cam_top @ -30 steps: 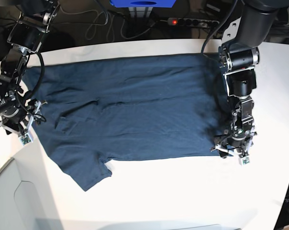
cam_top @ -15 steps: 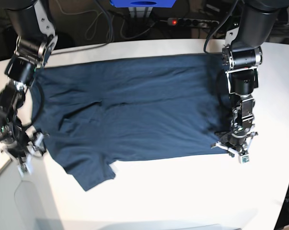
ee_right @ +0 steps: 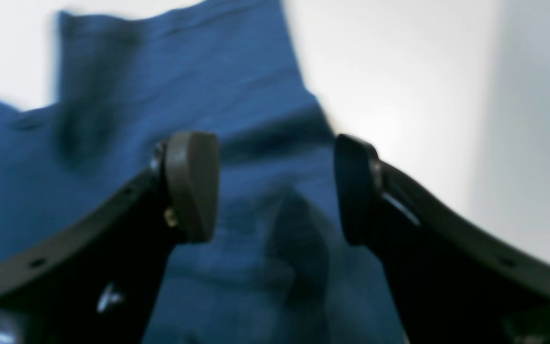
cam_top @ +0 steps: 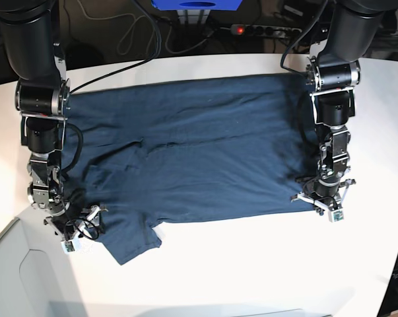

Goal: Fold the T-shirt properly
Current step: 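Move both grippers to the hem corners of the shirt and grasp them, then lift the hem with both grippers and fold it over toward the collar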

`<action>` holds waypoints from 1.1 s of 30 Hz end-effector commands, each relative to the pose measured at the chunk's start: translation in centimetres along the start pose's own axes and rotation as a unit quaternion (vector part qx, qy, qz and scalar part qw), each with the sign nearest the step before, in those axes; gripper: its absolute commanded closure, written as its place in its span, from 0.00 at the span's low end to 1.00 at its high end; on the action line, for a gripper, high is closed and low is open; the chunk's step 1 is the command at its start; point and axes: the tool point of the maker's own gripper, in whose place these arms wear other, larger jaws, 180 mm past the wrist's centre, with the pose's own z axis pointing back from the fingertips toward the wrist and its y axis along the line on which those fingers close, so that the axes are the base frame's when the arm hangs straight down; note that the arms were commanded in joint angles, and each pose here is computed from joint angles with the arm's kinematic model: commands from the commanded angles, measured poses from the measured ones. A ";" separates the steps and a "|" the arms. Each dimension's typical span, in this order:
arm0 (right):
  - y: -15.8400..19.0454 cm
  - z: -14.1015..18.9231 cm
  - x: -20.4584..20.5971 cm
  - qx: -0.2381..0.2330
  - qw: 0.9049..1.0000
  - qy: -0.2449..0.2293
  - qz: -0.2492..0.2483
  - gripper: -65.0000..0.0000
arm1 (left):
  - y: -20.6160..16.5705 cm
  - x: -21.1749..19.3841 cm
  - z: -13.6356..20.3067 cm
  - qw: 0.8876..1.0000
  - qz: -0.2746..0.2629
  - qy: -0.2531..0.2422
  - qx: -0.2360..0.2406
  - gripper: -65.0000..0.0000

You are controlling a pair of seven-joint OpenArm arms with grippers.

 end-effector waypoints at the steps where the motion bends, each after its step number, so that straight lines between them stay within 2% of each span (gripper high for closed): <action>1: -1.8 0.4 3.2 -0.026 0.999 -0.043 0.000 0.44 | 0.6 -0.8 0.0 1.000 -0.007 0.027 0.008 1.00; 7: -4.3 0.7 1.8 -0.077 0.996 -0.033 -0.016 0.44 | 0.8 -1.8 0.2 0.999 -0.009 0.034 0.009 1.00; 17: -3.9 0.3 -1.6 -0.073 0.997 0.000 -0.032 0.48 | 0.8 -1.9 0.2 0.999 -0.010 0.035 0.009 1.00; 19: -3.8 0.3 -1.7 -0.071 0.997 0.003 -0.032 0.58 | 0.8 -1.9 0.2 0.999 -0.010 0.035 0.009 1.00; 23: -3.9 0.3 -1.6 -0.071 0.997 0.003 -0.031 0.96 | 0.7 -1.9 0.2 0.999 -0.010 0.035 0.008 1.00; 24: -3.9 0.4 -1.4 -0.072 0.997 0.000 -0.033 1.00 | 0.7 -1.9 0.2 0.999 -0.008 0.035 0.007 1.00; 27: -4.0 0.4 -1.1 -0.072 0.997 -0.007 -0.036 0.99 | 0.7 -1.5 0.3 0.999 -0.005 0.031 0.007 1.00; 33: -4.8 1.9 0.8 -0.087 0.994 -0.053 -0.031 1.00 | 0.0 3.4 2.4 0.999 -0.021 -0.026 -0.004 1.00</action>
